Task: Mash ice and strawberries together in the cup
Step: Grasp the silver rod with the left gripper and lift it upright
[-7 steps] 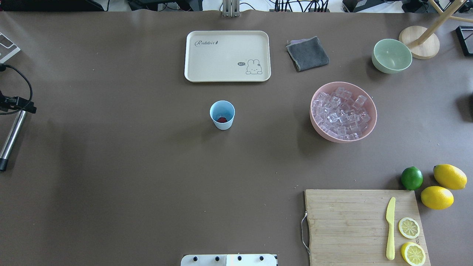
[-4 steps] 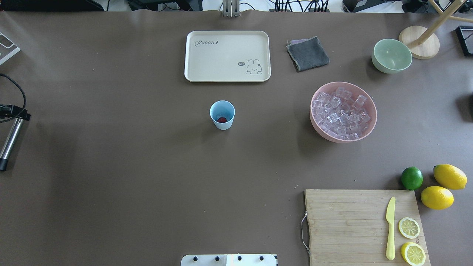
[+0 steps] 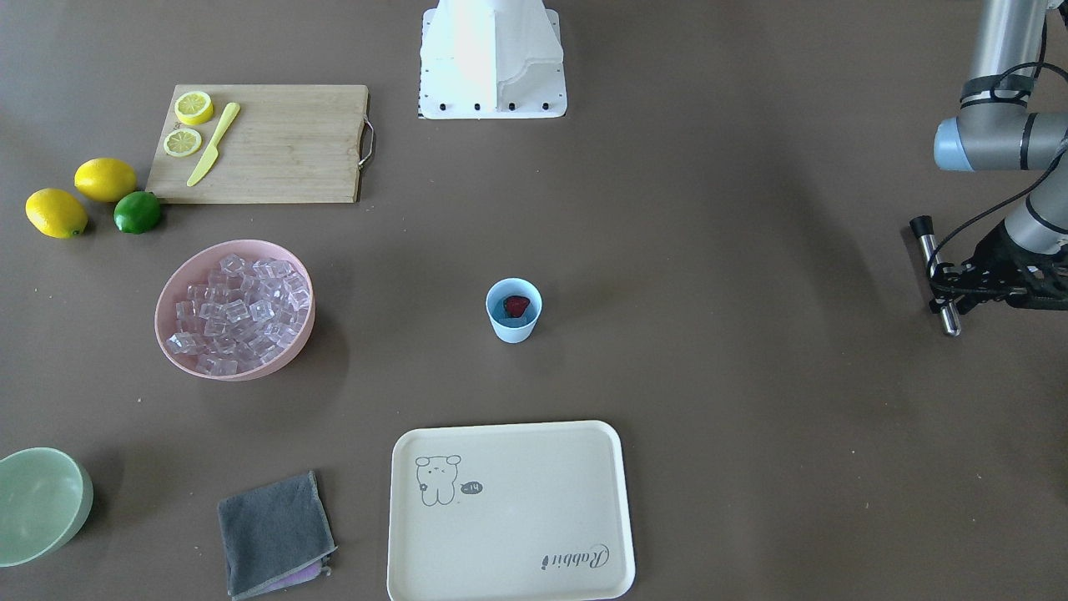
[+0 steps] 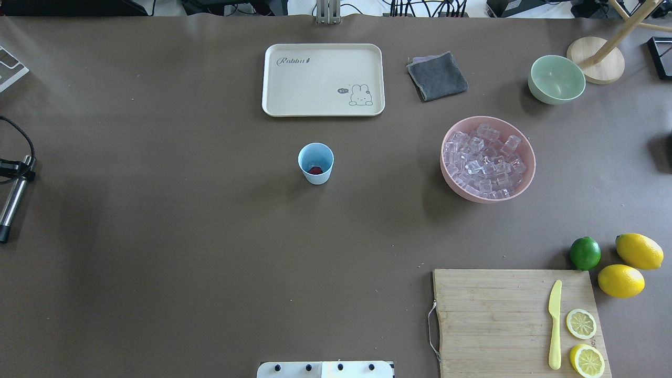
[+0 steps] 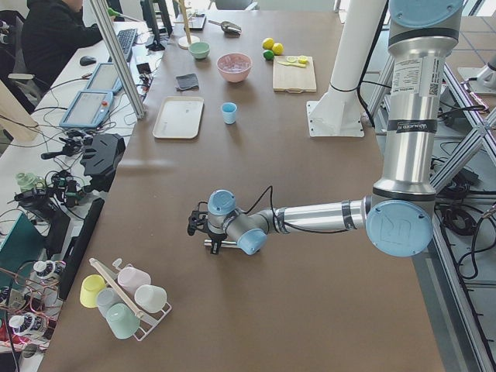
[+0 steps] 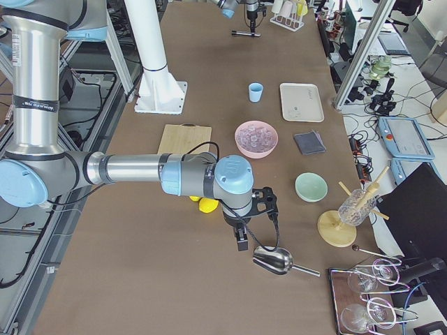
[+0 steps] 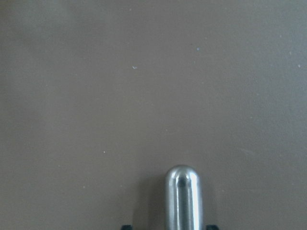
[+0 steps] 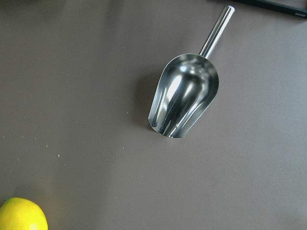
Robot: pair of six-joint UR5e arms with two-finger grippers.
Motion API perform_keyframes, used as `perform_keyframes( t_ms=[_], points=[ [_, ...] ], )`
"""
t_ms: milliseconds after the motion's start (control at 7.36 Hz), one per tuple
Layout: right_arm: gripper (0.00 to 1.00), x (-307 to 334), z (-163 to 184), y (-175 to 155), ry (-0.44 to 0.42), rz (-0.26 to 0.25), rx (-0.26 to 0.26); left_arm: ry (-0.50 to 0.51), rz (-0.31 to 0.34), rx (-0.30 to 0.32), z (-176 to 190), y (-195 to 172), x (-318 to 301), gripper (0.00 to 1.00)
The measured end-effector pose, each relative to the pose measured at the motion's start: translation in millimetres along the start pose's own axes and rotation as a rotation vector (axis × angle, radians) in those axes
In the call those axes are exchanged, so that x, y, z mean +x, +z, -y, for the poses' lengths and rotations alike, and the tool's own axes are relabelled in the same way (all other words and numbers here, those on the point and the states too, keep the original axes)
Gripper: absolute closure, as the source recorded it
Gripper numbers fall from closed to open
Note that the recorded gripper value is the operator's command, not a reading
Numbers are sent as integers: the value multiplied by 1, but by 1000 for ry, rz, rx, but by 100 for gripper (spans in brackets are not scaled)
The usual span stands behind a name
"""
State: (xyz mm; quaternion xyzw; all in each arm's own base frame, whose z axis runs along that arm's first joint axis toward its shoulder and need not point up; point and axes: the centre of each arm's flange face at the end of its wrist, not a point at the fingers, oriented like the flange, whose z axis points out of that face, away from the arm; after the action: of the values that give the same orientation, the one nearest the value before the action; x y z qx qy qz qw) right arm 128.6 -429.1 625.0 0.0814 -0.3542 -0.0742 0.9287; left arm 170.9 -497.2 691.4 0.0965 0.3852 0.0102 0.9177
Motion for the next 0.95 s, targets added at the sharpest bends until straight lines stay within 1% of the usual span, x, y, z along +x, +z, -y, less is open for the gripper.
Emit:
perform_keyframes(
  t_ms=[272,408,544,679,815,951],
  points=[
    [0,0,-1,-1,0,0,1,11,-5,4,1,-1,3,73],
    [0,0,-1,-1,0,-1,2,22,-17,11,4,-5,9,73],
    [0,-1,-2,-2,-1,-1,3,43,-44,27,13,-15,23,73],
    [0,-1,-3,-3,-1,-2,4,73,-76,68,32,-32,48,73],
    [0,-1,-3,-4,0,-3,7,103,-104,135,62,-57,79,73],
    [0,-1,-4,-6,2,-5,10,126,-106,231,90,-86,104,73]
  ],
)
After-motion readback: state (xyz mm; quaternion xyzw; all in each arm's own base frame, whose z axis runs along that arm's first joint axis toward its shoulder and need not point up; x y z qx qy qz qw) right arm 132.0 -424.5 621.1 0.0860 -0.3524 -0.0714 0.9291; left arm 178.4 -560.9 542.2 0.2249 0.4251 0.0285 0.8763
